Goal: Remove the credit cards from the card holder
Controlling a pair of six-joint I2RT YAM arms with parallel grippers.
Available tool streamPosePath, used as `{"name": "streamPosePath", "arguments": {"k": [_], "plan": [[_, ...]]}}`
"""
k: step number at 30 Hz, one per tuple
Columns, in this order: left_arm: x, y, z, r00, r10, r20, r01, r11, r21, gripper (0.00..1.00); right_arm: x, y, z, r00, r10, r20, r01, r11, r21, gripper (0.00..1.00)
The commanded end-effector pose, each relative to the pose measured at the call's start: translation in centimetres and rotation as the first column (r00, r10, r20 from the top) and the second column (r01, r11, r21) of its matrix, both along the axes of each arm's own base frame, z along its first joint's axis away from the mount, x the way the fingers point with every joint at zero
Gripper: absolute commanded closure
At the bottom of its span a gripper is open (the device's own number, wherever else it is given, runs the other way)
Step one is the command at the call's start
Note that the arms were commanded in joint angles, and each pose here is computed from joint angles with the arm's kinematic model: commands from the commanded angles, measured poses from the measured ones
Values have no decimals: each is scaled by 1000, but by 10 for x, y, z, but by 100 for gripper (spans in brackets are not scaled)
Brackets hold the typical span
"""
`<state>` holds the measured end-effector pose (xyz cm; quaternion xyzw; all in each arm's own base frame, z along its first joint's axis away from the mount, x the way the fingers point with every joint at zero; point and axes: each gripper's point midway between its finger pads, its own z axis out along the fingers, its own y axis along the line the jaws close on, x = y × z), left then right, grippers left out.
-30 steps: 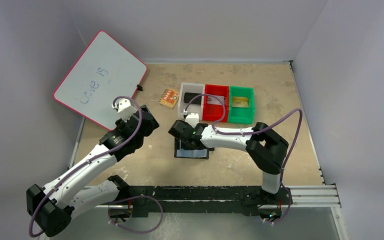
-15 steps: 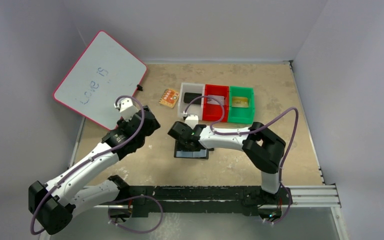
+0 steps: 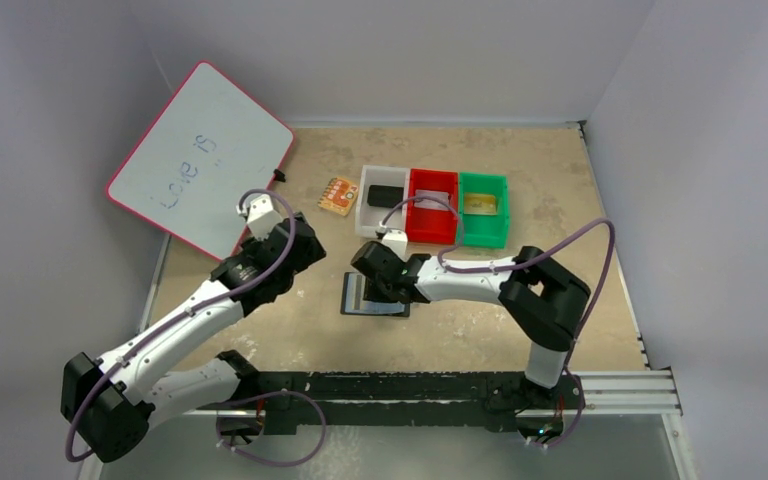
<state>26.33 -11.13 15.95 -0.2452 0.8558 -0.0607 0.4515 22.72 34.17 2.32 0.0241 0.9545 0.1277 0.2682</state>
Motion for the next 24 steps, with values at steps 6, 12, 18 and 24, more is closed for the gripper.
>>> {"name": "streamPosePath", "arguments": {"k": [6, 12, 18, 24], "plan": [[10, -32, -2, 995, -103, 2, 103, 991, -90, 21, -4, 1, -1, 998, 42, -41, -32, 974, 223, 82], [11, -80, -26, 960, -276, -53, 260, 944, -203, 21, -7, -13, -13, 995, 31, -90, 3, 937, 350, 85], [5, -139, -40, 879, -474, -41, 423, 818, -390, 22, -10, -17, -9, 997, 38, -72, 1, 877, 480, 81], [5, -170, -57, 834, -549, -50, 459, 742, -489, 24, -13, -22, -19, 994, 31, -101, 25, 859, 511, 80]]}}
